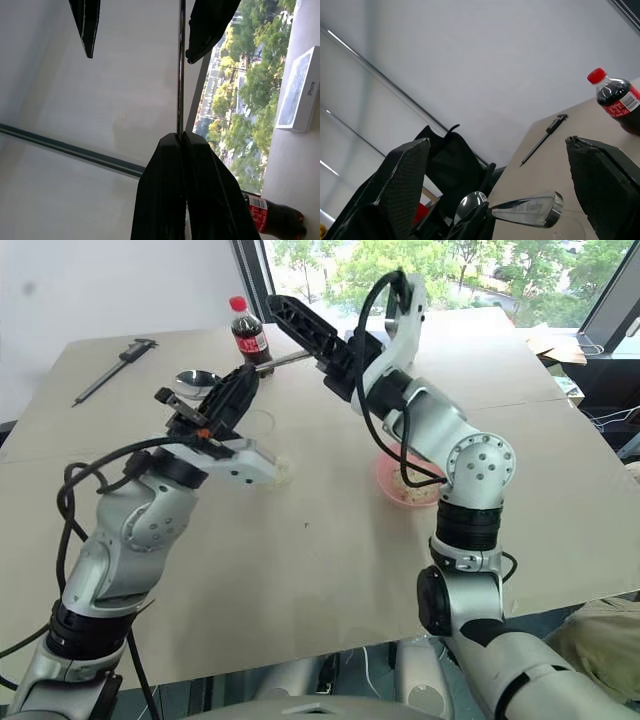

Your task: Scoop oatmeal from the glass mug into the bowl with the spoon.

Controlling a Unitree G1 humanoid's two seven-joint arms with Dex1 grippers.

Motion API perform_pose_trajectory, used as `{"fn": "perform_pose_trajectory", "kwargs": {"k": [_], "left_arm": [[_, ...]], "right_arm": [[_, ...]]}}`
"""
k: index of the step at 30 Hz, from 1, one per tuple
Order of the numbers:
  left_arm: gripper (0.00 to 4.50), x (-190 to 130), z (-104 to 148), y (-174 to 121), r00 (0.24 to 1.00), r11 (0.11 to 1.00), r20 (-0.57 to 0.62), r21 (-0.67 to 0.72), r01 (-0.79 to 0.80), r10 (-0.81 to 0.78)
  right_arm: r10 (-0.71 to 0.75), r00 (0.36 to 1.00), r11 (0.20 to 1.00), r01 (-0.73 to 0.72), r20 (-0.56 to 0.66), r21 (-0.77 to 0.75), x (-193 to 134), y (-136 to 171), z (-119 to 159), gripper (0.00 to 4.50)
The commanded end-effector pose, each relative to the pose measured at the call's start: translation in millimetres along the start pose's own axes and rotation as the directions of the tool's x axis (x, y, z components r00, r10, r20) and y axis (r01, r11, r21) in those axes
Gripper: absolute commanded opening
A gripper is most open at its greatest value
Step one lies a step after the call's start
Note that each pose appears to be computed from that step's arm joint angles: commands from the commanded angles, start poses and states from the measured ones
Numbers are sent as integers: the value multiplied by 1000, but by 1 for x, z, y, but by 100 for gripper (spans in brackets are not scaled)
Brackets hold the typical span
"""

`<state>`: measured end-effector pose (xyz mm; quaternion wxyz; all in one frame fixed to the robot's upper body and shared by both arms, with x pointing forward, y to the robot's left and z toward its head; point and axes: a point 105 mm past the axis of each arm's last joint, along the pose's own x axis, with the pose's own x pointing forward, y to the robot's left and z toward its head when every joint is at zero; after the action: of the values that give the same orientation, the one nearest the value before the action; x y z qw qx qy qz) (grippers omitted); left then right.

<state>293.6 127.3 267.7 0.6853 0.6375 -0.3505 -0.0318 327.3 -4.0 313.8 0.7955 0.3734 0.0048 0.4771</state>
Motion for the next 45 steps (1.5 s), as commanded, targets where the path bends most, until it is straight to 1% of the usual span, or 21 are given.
{"fn": "perform_pose_trajectory", "kwargs": {"k": [1, 8, 11, 12, 13, 15, 16, 17, 19, 20, 24, 31, 34, 35, 36, 37, 40, 43, 45], "left_arm": [[3, 1, -2, 14, 998, 996, 0, 55, -63, 63], [3, 1, -7, 15, 998, 994, -11, 88, -68, 69], [0, 1, -7, 14, 998, 994, -9, 87, -67, 68], [0, 1, -7, 14, 998, 994, -6, 85, -65, 66], [0, 1, -6, 13, 998, 995, -3, 81, -62, 62], [0, 1, -5, 11, 998, 996, 1, 75, -57, 57], [0, 2, -5, 11, 998, 996, 1, 75, -56, 56], [0, 2, -6, 11, 998, 996, 1, 75, -56, 56], [0, 1, -6, 11, 998, 996, 1, 76, -56, 56], [0, 1, -6, 11, 998, 996, 2, 76, -56, 56], [0, 1, -6, 9, 999, 997, 2, 54, -55, 55], [0, -1, -5, 5, 999, 998, 1, -46, -38, 38], [95, -1, -3, 7, 999, 998, 6, -44, -51, 52], [155, -1, -3, 8, 999, 998, 7, -42, -53, 54], [184, -1, -3, 8, 999, 998, 7, -42, -53, 54], [232, -2, -3, 7, 999, 998, 6, -47, -51, 51], [232, -7, -1, 6, 999, 997, 13, -66, -45, 46], [232, -20, 4, 9, 998, 994, 26, -97, -55, 57], [232, -31, 2, 13, 997, 986, 1, -144, -78, 79]], "right_arm": [[32, 999, 999, -32, -17, -1, 1, 11, 0, 450], [12, 999, 1000, -12, -38, 19, -2, 10, -4, 450], [4, 999, 1000, -3, -35, 24, -3, 8, -4, 369], [1, 999, 1000, 0, -33, 26, -3, 8, -4, 328], [0, 1000, 1000, 1, -30, 26, -3, 8, -4, 273], [-1, 1000, 1000, 2, -25, 28, -2, 8, -3, 198], [-3, 1000, 1000, 3, -22, 28, -2, 8, -2, 144], [-4, 1000, 1000, 4, -20, 30, -1, 8, -2, 117], [-3, 1000, 999, 4, -17, 35, -1, 9, -1, 23], [-3, 1000, 999, 3, -17, 36, -1, 9, -1, 10], [-5, 1000, 999, 6, -20, 40, -1, 9, -2, 10], [-13, 1000, 999, 13, -16, 45, 1, 9, -1, 10], [-14, 1000, 999, 15, -14, 49, 1, 9, -1, 0], [-14, 1000, 999, 15, -14, 49, 1, 9, -1, 0], [-14, 1000, 999, 15, -12, 51, 1, 10, -1, 0], [-13, 1000, 999, 14, -10, 52, 1, 10, -1, 0], [-14, 1000, 998, 14, -3, 54, 1, 9, 1, 0], [-34, 999, 998, 33, 24, 45, 1, 4, 7, 0], [-57, 997, 998, 56, 50, 32, -1, -2, 15, 0]]}}
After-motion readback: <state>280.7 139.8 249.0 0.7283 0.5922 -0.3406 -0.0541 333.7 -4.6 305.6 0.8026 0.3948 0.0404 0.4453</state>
